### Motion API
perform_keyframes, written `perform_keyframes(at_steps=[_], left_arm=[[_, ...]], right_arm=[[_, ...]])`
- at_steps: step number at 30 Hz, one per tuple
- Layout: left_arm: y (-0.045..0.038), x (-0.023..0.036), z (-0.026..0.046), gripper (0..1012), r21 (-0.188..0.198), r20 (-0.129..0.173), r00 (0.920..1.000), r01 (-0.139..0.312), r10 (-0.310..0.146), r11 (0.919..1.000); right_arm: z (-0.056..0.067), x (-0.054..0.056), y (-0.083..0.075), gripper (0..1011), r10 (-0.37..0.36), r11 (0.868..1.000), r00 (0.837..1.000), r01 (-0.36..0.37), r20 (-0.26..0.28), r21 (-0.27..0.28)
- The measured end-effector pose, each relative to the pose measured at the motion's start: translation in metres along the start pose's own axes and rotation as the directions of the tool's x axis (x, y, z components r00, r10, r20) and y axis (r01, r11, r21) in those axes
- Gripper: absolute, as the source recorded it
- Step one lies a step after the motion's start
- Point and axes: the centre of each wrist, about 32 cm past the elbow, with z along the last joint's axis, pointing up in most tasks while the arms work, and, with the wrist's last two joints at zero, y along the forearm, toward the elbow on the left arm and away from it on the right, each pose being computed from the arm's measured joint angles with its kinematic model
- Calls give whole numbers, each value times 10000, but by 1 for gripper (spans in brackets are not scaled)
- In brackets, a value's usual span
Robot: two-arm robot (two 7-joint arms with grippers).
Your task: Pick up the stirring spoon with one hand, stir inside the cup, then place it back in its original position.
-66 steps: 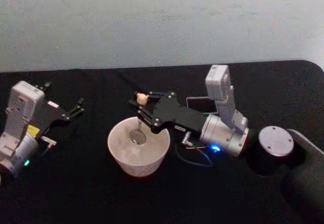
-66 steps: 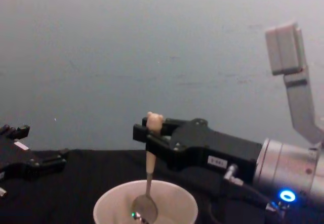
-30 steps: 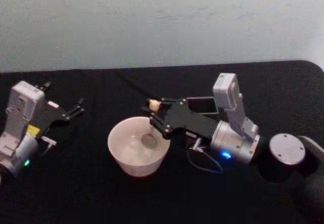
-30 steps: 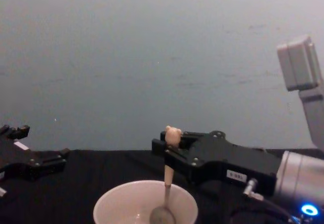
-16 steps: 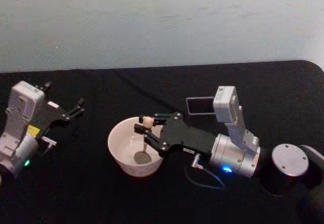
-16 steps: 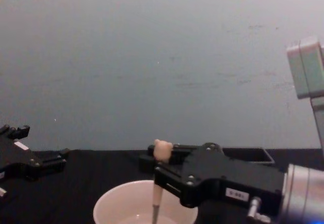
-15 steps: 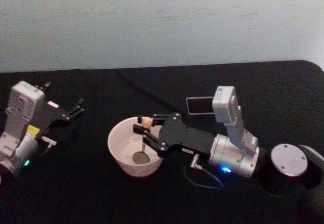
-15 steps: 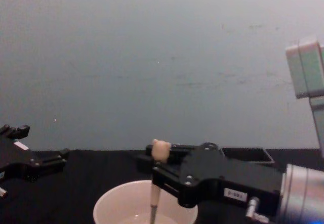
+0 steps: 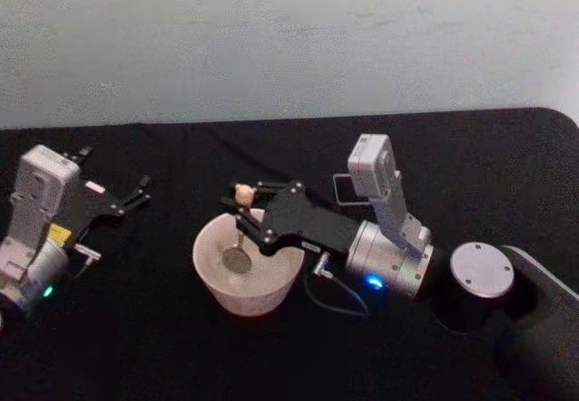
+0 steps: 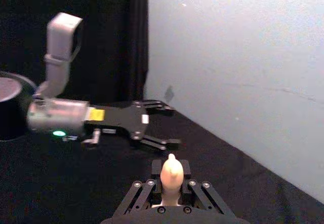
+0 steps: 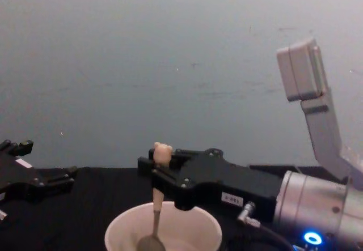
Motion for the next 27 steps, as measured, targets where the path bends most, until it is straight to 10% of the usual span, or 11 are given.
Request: perform_keyframes(at_steps=[27], left_arm=[[0,0,0,1001,1,0,10000,0,0,10000]], right_arm=[[52,104,-277,209,-799,9967,9967,801,143,-125]])
